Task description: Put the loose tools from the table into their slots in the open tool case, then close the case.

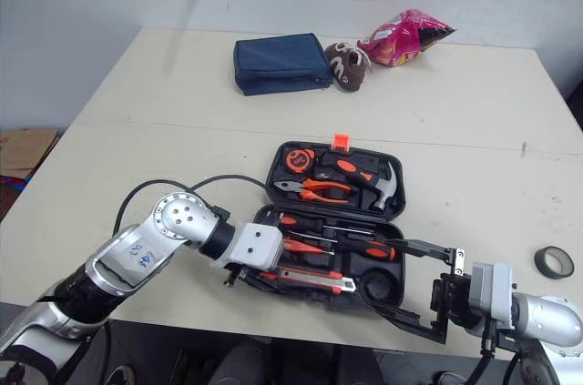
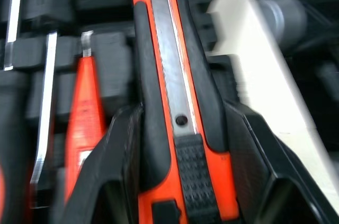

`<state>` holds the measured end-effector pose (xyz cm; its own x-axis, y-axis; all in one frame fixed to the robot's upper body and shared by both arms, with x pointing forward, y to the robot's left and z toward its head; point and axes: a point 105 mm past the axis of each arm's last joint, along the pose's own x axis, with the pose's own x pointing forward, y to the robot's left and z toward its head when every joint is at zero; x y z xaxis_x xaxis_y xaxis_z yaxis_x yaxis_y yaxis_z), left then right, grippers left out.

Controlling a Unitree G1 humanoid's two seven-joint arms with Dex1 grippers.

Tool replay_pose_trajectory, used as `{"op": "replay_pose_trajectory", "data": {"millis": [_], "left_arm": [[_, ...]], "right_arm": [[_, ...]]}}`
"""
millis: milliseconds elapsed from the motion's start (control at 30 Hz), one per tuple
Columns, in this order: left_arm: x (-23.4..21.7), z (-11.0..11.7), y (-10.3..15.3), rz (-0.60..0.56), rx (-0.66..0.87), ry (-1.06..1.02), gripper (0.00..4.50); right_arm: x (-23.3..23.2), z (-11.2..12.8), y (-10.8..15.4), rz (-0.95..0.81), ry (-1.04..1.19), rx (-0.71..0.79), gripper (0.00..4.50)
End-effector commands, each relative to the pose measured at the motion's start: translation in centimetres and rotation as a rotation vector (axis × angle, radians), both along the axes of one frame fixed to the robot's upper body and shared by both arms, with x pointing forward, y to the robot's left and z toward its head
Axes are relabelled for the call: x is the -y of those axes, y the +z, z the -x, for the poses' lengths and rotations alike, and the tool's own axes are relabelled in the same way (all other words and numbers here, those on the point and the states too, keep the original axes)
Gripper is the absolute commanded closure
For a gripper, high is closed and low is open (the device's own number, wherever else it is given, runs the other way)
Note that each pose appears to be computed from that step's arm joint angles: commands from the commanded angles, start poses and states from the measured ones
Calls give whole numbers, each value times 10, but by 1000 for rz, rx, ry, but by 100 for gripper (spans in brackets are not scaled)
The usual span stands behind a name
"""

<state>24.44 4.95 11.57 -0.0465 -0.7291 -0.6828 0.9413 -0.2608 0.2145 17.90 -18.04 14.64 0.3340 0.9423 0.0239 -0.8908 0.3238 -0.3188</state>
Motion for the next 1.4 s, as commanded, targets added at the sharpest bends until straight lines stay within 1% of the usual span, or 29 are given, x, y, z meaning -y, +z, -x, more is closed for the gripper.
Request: {"op": "replay_pose_trajectory", "data": {"millis": [33, 267, 333, 367, 400, 433, 500, 633, 767, 800, 833, 933, 967, 1033, 1100, 1200, 1333, 1400], "left_arm": [[1, 1, 1, -15, 18, -8, 294], [2, -1, -1, -21, 11, -17, 294], [4, 3, 1, -10, 4, -59, 192], [4, 4, 2, -8, 3, -71, 158], [8, 1, 6, 34, 32, -73, 118], [13, 1, 13, 93, 21, -76, 63], [16, -1, 22, 172, -13, -63, 5], [2, 5, 49, 280, -13, -194, 5], [-8, 3, 62, 401, -6, -222, 5], [-9, 3, 64, 441, -4, -219, 65], [-10, 4, 61, 459, -18, -225, 90], [-7, 3, 42, 424, 5, -224, 226], [-2, 3, 35, 413, 7, -225, 265], [4, 3, 29, 405, 7, -228, 364], [7, -1, 20, 374, 30, -217, 447], [8, -4, 9, 342, 29, -211, 447], [18, -5, -1, 343, 15, -204, 447], [21, -8, -2, 358, 8, -180, 447]], "right_arm": [[1, 2, 4, 2, 2, 25, 0], [10, 4, -7, 3, -10, 16, 0], [13, 5, -10, 2, -15, 15, 0], [13, 5, -11, 1, -16, 16, 0], [14, 7, -12, 2, -14, 16, 0], [15, 8, -13, 2, -13, 14, 0], [16, 11, -15, 3, -11, 11, 0], [19, 15, -17, 10, -16, 12, 0], [20, 13, -16, 16, -32, 21, 0], [20, 13, -16, 16, -37, 22, 0], [20, 13, -16, 16, -43, 22, 0], [19, 12, -15, 13, -52, 22, 0], [18, 12, -14, 13, -53, 23, 0], [17, 12, -13, 13, -55, 23, 0], [17, 12, -12, 16, -56, 22, 0], [17, 11, -11, 21, -60, 23, 0], [15, 10, -10, 21, -60, 23, 0], [14, 10, -9, 23, -61, 26, 0]]}}
